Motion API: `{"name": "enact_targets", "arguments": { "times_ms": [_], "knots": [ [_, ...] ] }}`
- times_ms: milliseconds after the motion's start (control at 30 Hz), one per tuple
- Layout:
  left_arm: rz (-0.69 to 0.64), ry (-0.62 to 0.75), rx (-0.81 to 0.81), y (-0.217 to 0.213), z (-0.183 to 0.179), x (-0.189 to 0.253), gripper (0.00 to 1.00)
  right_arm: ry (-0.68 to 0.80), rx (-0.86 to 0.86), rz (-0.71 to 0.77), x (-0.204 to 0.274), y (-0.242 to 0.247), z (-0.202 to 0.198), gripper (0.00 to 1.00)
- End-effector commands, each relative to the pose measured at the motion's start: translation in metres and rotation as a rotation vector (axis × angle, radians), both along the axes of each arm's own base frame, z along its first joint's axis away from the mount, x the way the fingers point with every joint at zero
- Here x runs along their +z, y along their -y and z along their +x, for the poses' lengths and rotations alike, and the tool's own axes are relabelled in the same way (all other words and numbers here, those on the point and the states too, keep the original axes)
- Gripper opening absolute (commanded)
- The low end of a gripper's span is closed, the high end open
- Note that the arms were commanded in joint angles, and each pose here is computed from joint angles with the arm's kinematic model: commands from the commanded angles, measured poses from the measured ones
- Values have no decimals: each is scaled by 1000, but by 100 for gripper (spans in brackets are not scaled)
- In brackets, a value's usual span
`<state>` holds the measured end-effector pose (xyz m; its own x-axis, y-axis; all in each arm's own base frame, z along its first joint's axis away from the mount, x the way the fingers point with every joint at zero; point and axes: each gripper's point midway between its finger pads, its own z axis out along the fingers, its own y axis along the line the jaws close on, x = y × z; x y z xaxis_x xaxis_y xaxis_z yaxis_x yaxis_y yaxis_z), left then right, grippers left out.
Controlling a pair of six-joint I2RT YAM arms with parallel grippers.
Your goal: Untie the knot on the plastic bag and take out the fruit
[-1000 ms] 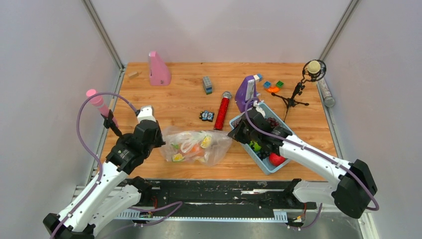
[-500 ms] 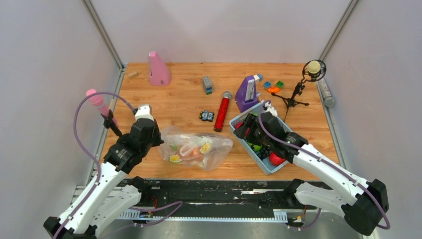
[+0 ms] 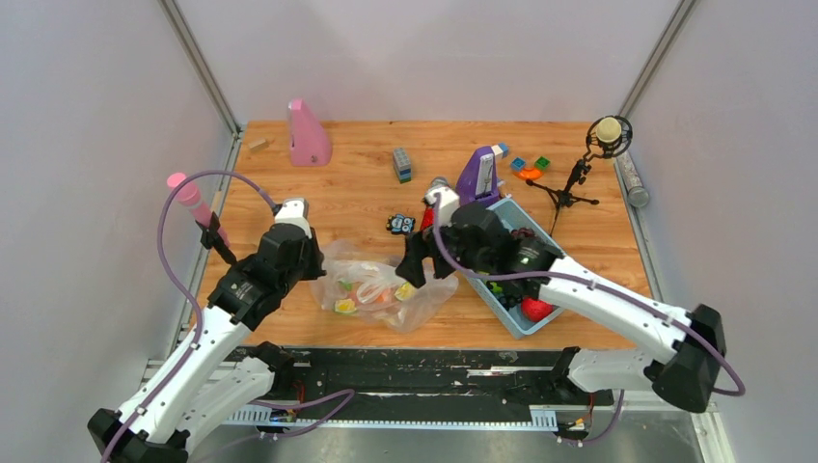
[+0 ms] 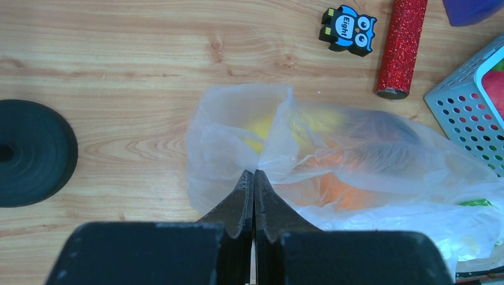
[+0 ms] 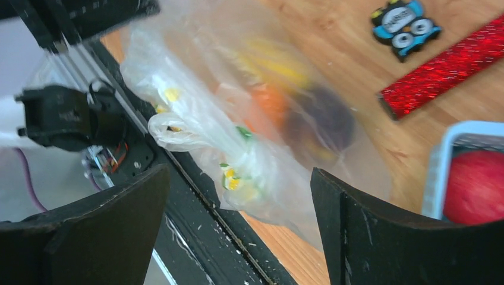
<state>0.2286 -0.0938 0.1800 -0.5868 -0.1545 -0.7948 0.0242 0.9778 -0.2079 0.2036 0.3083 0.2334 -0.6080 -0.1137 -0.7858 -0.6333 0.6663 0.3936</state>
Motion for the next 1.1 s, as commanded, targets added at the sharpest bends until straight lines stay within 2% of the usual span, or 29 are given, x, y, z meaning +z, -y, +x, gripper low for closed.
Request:
{"name": "enact_targets", "arguments": {
  "times_ms": [0,267,367,600,700,800,867,933,1000,1033,1067],
  "knots": [
    [-25,51,-12,4,7,20,0,63,74,-98,-18,-31,0,89],
    [-23,29,17,0,5,15,0,39,-106,-208,-54,-21,13,79],
    [-11,22,57,-7,3,14,0,41,-165,-212,-55,-11,15,71],
    [17,33,131,-24,-1,18,0,25,-183,-197,-57,1,8,58],
    [9,44,135,-25,-3,21,0,8,-169,-207,-64,-1,6,43],
    [-9,58,116,-21,-3,23,0,-16,-158,-212,-70,-5,4,13],
    [-20,61,91,-17,-3,24,0,-26,-162,-211,-72,-6,4,1],
    [-22,69,65,-14,-4,28,7,-24,-172,-209,-71,-6,5,0],
    [-18,86,35,-12,-4,36,20,-16,-176,-199,-66,-6,6,0],
    [-11,97,13,-11,-5,40,39,-12,-177,-196,-65,-6,6,0],
    [-14,116,4,-11,-5,48,48,-9,-176,-192,-63,-6,6,0]
  ]
}}
